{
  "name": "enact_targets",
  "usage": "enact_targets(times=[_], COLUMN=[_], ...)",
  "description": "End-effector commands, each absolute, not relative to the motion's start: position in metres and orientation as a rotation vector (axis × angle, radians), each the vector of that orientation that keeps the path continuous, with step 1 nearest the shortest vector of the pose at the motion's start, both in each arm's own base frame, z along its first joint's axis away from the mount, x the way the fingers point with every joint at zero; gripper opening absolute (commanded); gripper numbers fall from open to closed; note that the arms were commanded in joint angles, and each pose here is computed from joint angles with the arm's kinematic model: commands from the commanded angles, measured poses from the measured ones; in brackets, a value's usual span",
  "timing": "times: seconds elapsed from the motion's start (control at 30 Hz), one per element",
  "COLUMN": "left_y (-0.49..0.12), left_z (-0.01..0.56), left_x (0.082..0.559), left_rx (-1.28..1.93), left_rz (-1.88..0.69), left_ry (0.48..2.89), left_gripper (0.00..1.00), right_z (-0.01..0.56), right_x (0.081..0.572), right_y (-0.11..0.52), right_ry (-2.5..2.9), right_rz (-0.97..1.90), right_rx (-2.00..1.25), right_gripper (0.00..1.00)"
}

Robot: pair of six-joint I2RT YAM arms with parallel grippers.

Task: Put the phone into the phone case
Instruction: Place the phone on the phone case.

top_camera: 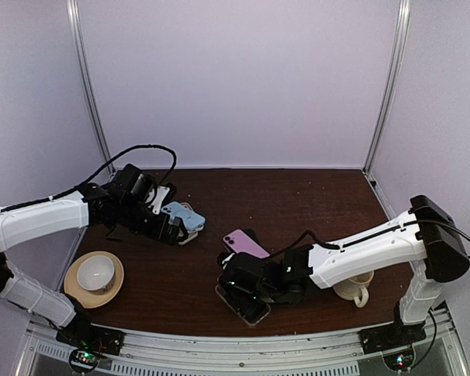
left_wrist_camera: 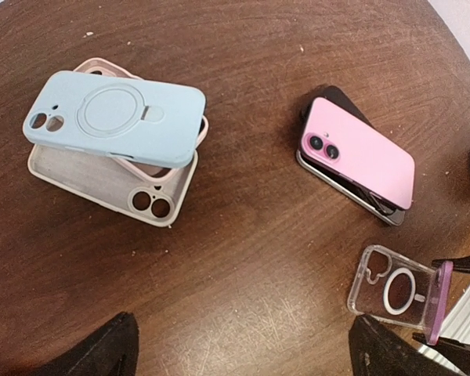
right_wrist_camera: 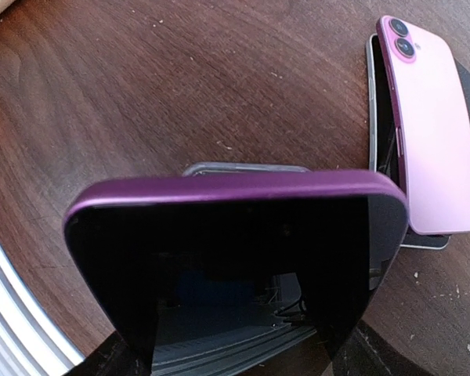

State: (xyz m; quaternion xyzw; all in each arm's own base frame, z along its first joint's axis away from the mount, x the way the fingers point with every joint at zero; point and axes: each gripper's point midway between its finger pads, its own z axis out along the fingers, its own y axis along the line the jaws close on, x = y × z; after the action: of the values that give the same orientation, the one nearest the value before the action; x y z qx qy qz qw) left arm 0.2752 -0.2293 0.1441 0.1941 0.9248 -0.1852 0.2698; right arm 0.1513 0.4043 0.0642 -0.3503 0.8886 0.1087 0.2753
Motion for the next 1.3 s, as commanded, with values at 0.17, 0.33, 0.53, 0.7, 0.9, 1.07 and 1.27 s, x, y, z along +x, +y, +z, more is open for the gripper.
enact_targets(times=[0.17,0.33,0.53,0.7,0.9,1.07,1.27], left_y=[-0.235,-0.234,-0.236,-0.236,-0.236,-0.237,-0.237], left_z=[0.159,0.16,0.161,0.162,0.161,0.162,0.161], left_x=[0.281,0.28,0.28,0.279,0.279,0.279,0.279], left_rx=[0.537,0.539,0.545,0.548,0.549,0.55,0.55], left_rz=[-0.533,-0.535,-0.544,-0.549,-0.551,-0.553,-0.553], left_ry=[2.413,2.41,2.407,2.405,2.404,2.404,2.406], left_gripper=[0.98,0.98,0.98,0.98,0.98,0.98,0.97], right_z=[0.08,0.082,0.08,0.07,0.06,0.048,0.037], right_x=[0.16,0.16,0.16,0.159,0.159,0.156,0.151], right_y=[0.398,0.397,0.402,0.4,0.401,0.395,0.39], right_ry=[2.463,2.478,2.469,2.486,2.49,2.491,2.496], right_rz=[0.186,0.198,0.224,0.201,0.19,0.164,0.122], right_rx=[-0.8,-0.738,-0.747,-0.756,-0.758,-0.787,-0.837], right_gripper=[0.0,0.0,0.0,0.0,0.0,0.0,0.0])
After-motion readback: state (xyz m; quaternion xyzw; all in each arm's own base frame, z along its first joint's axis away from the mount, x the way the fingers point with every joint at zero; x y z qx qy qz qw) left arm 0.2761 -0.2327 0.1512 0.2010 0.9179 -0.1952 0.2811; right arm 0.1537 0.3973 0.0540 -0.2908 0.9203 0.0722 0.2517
